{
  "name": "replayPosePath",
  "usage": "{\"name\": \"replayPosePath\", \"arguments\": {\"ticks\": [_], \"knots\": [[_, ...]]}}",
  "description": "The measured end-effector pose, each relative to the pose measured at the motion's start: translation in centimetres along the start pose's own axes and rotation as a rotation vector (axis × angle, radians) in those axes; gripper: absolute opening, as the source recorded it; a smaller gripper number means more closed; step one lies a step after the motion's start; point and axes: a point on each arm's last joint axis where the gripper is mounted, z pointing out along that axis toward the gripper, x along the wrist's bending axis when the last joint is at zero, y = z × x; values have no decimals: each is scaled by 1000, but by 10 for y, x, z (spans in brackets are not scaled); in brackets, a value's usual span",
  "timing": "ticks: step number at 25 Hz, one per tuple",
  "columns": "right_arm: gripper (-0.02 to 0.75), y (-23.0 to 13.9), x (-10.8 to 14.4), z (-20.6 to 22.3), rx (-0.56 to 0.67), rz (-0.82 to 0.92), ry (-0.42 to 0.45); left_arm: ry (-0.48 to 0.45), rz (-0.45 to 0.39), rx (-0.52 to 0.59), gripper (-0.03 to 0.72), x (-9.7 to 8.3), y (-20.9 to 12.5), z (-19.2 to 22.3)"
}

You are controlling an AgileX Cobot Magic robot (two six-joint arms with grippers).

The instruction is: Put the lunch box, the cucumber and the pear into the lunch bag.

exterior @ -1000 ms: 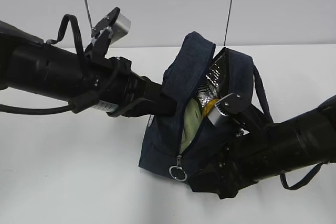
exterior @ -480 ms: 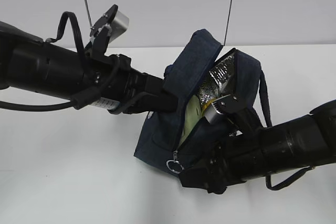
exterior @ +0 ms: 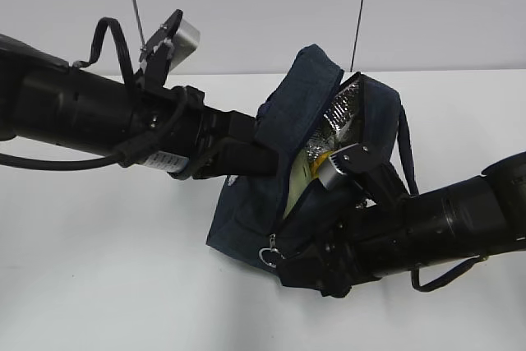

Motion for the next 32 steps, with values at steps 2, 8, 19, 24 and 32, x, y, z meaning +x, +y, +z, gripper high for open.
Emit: {"name": "replayPosePath", "arguments": {"ticks": [2,8,19,24,32], "knots": [[375,4,0,0,-11,-7,7,-1,-32,10,-15,3,-1,4],[343,7,1,1,-21,-17,24,-13,-75,44,-15,10,-6,13],[314,7,2,-2,36,-127,23,11,-101,25,-16,20,-3,9],[314,4,0,-3,84,-193,-10,26,-119,1,-16,21,-1,10],[314,3,6,1,109,-299,0,14,-199,-25,-16,24,0,14]]}}
